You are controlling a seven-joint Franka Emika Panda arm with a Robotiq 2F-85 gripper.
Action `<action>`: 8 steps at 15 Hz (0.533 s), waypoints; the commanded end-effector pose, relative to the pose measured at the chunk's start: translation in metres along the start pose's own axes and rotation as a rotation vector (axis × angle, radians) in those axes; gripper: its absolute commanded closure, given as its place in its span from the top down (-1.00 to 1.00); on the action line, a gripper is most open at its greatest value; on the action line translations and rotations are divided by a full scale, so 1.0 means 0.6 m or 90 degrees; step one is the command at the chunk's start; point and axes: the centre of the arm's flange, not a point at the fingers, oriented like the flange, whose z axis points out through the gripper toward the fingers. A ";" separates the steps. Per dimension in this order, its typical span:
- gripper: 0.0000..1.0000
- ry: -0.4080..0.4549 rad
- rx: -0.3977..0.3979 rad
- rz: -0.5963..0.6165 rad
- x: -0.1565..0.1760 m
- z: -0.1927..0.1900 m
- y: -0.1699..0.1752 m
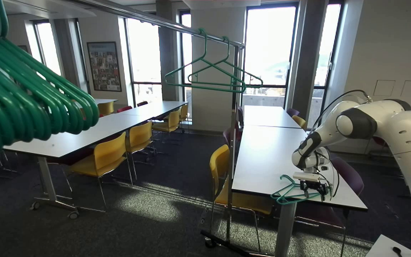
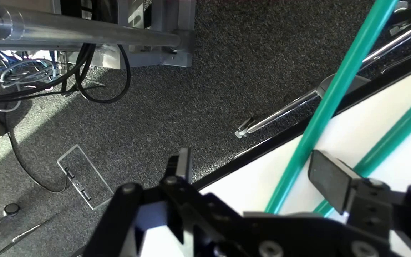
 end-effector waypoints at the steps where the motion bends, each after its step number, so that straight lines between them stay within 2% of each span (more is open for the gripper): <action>1: 0.17 0.002 0.002 0.002 0.003 0.001 0.012; 8: -0.88 0.000 0.002 0.003 0.005 0.001 0.013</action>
